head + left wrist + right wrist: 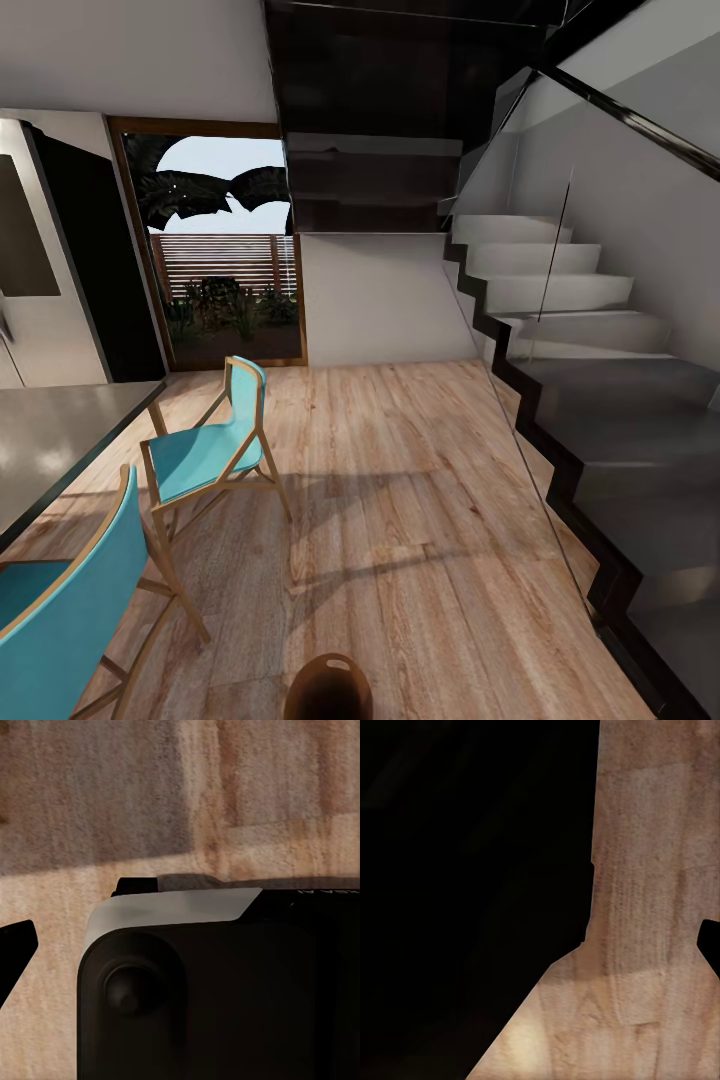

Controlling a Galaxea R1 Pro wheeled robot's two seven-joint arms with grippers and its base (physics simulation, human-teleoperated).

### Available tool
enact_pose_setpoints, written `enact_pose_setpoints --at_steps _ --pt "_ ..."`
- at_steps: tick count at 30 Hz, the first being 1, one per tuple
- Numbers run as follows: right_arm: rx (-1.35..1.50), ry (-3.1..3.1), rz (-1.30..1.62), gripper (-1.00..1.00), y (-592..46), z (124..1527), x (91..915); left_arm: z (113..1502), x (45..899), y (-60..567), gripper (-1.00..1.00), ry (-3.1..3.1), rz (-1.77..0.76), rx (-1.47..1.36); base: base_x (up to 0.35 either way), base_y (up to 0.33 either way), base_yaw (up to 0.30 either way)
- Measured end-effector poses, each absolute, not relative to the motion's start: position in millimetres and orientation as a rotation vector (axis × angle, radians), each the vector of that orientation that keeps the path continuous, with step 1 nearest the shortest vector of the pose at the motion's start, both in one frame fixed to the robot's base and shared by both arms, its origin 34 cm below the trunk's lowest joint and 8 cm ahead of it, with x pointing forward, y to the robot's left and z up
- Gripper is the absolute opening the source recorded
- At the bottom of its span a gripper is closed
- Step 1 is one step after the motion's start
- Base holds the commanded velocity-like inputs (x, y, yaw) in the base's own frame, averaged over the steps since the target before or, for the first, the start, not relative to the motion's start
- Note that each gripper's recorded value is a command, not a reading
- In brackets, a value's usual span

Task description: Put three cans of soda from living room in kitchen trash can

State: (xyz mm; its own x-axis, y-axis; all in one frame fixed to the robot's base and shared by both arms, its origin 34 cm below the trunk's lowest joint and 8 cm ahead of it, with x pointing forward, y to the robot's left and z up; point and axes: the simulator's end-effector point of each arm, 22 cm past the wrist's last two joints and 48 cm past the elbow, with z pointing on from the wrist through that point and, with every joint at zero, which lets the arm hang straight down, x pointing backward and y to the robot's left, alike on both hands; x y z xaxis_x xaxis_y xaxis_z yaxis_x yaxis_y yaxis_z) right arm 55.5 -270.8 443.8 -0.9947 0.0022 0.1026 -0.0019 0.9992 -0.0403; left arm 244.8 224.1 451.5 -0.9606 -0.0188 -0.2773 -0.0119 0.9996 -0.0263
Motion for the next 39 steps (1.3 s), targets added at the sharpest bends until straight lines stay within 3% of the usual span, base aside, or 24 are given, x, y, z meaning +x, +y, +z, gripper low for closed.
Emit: enact_pose_setpoints --at_steps 39 --pt "0.0 -3.038 0.061 1.0 -270.8 443.8 55.5 451.5 244.8 224.1 1.0 2.86 -0.035 -0.022 0.0 0.0 0.0"
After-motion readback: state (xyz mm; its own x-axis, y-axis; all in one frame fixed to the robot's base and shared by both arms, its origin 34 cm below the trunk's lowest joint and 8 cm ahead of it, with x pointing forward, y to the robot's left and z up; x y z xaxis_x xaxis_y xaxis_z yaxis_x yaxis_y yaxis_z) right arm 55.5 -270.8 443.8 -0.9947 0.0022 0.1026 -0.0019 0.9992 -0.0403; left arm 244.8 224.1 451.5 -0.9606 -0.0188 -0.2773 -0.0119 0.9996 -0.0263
